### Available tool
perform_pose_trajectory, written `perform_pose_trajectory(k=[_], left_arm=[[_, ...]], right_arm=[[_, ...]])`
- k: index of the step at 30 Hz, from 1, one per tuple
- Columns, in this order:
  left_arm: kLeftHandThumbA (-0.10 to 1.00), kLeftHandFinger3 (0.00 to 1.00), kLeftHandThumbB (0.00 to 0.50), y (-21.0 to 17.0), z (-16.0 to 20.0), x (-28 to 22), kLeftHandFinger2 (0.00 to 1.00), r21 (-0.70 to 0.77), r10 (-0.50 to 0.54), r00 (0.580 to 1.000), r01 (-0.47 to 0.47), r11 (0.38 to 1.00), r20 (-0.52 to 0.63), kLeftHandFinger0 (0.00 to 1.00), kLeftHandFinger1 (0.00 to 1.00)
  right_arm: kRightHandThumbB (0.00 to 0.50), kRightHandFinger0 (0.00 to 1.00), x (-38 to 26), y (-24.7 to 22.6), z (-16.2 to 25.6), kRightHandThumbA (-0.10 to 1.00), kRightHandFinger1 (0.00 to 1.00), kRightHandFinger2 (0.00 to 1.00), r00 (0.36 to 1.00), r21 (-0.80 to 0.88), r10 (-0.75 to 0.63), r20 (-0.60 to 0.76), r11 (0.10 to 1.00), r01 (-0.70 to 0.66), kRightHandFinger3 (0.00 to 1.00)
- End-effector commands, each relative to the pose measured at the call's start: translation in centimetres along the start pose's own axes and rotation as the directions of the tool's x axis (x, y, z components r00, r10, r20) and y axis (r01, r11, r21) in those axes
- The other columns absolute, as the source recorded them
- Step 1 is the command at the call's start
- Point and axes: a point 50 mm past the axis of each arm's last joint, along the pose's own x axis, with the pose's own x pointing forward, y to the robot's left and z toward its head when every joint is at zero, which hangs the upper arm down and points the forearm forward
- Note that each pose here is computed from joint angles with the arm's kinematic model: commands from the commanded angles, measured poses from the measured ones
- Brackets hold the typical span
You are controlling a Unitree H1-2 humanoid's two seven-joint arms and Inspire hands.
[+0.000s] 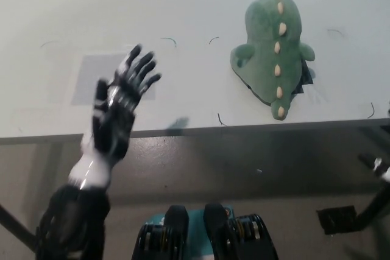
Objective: Use both hands to pick up a dinasour on the right side and move it to the left side
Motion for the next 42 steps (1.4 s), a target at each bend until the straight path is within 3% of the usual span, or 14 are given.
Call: perform_pose_trajectory(k=[1,8,10,13,14,16,17,21,23,31,35,37,39,42], left_arm=[[1.0,1.0,0.386,-0.9,0.7,3.7,1.0,0.077,-0.013,0.999,0.011,0.997,0.029,1.0,1.0],[1.0,1.0,0.426,-1.8,0.4,7.9,1.0,0.111,-0.042,0.999,0.039,0.993,0.026,1.0,1.0],[1.0,1.0,0.459,-2.5,0.5,9.1,1.0,0.113,-0.056,0.998,0.054,0.992,0.011,1.0,1.0],[1.0,1.0,0.421,-2.9,0.7,9.8,1.0,0.138,-0.058,0.998,0.056,0.989,0.007,1.0,1.0],[1.0,1.0,0.411,-3.1,0.8,10.5,1.0,0.138,-0.059,0.998,0.059,0.989,-0.001,1.0,1.0],[1.0,1.0,0.4,-3.4,1.0,11.3,1.0,0.137,-0.067,0.998,0.067,0.988,-0.007,1.0,1.0],[1.0,1.0,0.382,-3.8,1.0,12.5,1.0,0.112,-0.068,0.998,0.07,0.991,-0.018,1.0,1.0],[1.0,1.0,0.309,-4.6,1.1,15.2,1.0,0.073,-0.072,0.997,0.073,0.995,-0.028,1.0,1.0],[1.0,1.0,0.275,-5.5,0.8,17.3,1.0,0.029,-0.066,0.996,0.068,0.997,-0.065,1.0,1.0],[1.0,1.0,0.239,-7.8,0.3,20.8,1.0,0.049,-0.066,0.993,0.071,0.996,-0.097,1.0,1.0],[1.0,1.0,0.233,-8.6,0.1,22.8,1.0,0.054,-0.054,0.987,0.063,0.997,-0.149,1.0,1.0],[1.0,1.0,0.244,-8.7,0.0,23.3,1.0,0.054,-0.047,0.985,0.057,0.997,-0.163,1.0,1.0],[1.0,1.0,0.266,-8.9,0.0,24.4,1.0,0.063,-0.035,0.979,0.048,0.997,-0.203,1.0,1.0],[1.0,1.0,0.27,-8.8,-0.2,24.8,1.0,0.078,-0.023,0.975,0.041,0.996,-0.221,1.0,1.0]], right_arm=[[0.159,1.0,3.3,-2.4,1.8,1.0,1.0,1.0,0.999,-0.069,-0.026,0.043,0.997,0.029,1.0],[0.183,1.0,8.2,-3.4,2.6,1.0,1.0,1.0,0.995,-0.105,-0.019,0.095,0.994,0.029,1.0],[0.172,1.0,10.4,-3.7,3.4,1.0,1.0,1.0,0.995,-0.123,-0.028,0.099,0.992,0.04,1.0],[0.166,1.0,12.5,-3.7,4.4,1.0,1.0,1.0,0.992,-0.168,-0.051,0.112,0.983,0.069,1.0],[0.117,1.0,13.6,-3.5,4.8,1.0,1.0,1.0,0.992,-0.165,-0.045,0.117,0.984,0.064,1.0],[0.094,1.0,14.7,-3.3,5.2,1.0,1.0,1.0,0.991,-0.158,-0.048,0.124,0.985,0.067,1.0],[0.048,1.0,15.6,-3.0,5.4,1.0,1.0,1.0,0.992,-0.15,-0.047,0.121,0.987,0.065,1.0],[0.004,1.0,17.1,-2.4,5.5,1.0,1.0,1.0,0.994,-0.165,-0.048,0.1,0.984,0.064,1.0],[0.0,1.0,18.5,-2.0,4.9,1.0,1.0,1.0,0.997,-0.133,-0.045,0.06,0.99,0.053,1.0],[0.012,1.0,22.2,-3.7,2.1,1.0,1.0,1.0,0.999,-0.18,-0.042,0.016,0.983,0.044,1.0],[0.098,1.0,24.2,-5.3,1.7,1.0,1.0,1.0,0.998,-0.197,-0.063,-0.032,0.979,0.055,1.0],[0.088,1.0,24.6,-5.3,1.7,1.0,1.0,1.0,0.998,-0.212,-0.053,-0.035,0.976,0.044,1.0],[0.028,1.0,25.7,-5.7,1.4,1.0,1.0,1.0,0.996,-0.285,-0.049,-0.078,0.958,0.024,1.0],[0.028,1.0,26.4,-5.7,0.8,1.0,1.0,1.0,0.993,-0.305,-0.044,-0.108,0.952,0.009,1.0]])
